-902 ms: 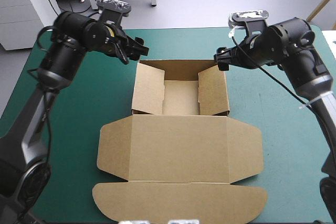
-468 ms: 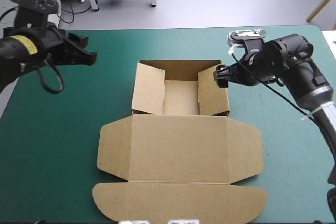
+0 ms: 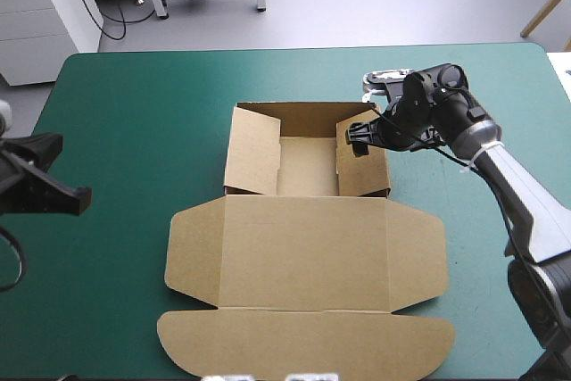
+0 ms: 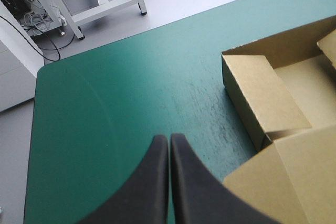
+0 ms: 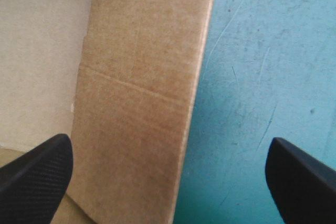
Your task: Fold the box
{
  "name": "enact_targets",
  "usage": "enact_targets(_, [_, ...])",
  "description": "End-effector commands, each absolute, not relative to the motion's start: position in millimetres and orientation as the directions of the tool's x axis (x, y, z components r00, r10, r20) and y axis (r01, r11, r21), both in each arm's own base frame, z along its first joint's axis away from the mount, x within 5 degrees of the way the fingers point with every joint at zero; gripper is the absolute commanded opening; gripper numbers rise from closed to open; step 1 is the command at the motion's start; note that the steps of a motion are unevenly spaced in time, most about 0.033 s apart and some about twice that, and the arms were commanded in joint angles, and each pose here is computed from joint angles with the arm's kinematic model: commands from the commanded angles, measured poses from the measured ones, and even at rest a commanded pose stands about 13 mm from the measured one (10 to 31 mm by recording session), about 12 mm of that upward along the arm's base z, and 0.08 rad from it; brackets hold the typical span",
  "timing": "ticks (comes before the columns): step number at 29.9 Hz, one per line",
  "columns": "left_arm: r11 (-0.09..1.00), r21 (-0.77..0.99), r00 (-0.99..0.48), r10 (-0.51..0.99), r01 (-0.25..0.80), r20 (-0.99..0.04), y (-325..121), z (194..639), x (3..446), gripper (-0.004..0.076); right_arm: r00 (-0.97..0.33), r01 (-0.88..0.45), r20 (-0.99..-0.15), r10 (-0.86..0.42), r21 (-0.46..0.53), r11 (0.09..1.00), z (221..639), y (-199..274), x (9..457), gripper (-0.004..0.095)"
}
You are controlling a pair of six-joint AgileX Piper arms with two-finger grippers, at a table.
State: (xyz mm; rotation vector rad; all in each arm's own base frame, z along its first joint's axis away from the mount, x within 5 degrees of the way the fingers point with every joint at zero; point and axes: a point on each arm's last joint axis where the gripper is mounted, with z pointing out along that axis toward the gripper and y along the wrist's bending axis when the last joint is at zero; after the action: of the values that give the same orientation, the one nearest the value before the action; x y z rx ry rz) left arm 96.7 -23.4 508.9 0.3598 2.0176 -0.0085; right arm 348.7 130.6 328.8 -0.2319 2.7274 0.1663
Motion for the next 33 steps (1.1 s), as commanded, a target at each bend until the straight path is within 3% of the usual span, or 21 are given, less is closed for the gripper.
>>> enact_targets(1, [0.954, 0.137, -0.462, 0.252, 0.267, -0.851, -15, 490, 78, -0.0010, -0.879, -0.196, -0.458, -0.133, 0.091, 0.976, 338, 131, 354, 0.0914])
enact_targets(9, [0.947, 0.109, -0.495, 0.254, 0.302, -0.831, -7, 452, 52, -0.0010, -0.900, -0.191, -0.412, -0.141, 0.083, 0.978, 304, 139, 374, 0.0914])
enact_targets(18, [0.946, 0.101, -0.495, 0.250, 0.309, -0.832, -2, 440, 41, -0.0010, -0.908, -0.211, -0.384, -0.167, 0.073, 0.975, 294, 140, 378, 0.0884])
enact_targets(20, [0.946, 0.101, -0.495, 0.250, 0.309, -0.832, -2, 440, 41, -0.0010, -0.912, -0.212, -0.372, -0.171, 0.071, 0.975, 293, 140, 377, 0.0783])
enact_targets(21, [0.946, 0.101, -0.495, 0.250, 0.309, -0.832, -2, 440, 41, -0.0010, -0.915, -0.211, -0.364, -0.173, 0.069, 0.975, 293, 140, 376, 0.0685])
enact_targets(25, [0.946, 0.101, -0.495, 0.250, 0.309, -0.832, -2, 440, 41, -0.0010, -0.915, -0.214, -0.362, -0.178, 0.061, 0.975, 293, 139, 376, 0.0047])
enact_targets(26, [0.946, 0.101, -0.495, 0.250, 0.309, -0.832, -2, 440, 41, -0.0010, -0.915, -0.213, -0.362, -0.177, 0.062, 0.975, 293, 139, 376, -0.0014])
enact_targets(33, [0.946, 0.101, -0.495, 0.250, 0.309, -0.832, -2, 440, 41, -0.0010, -0.911, -0.224, -0.367, -0.191, 0.050, 0.973, 301, 139, 376, -0.0019])
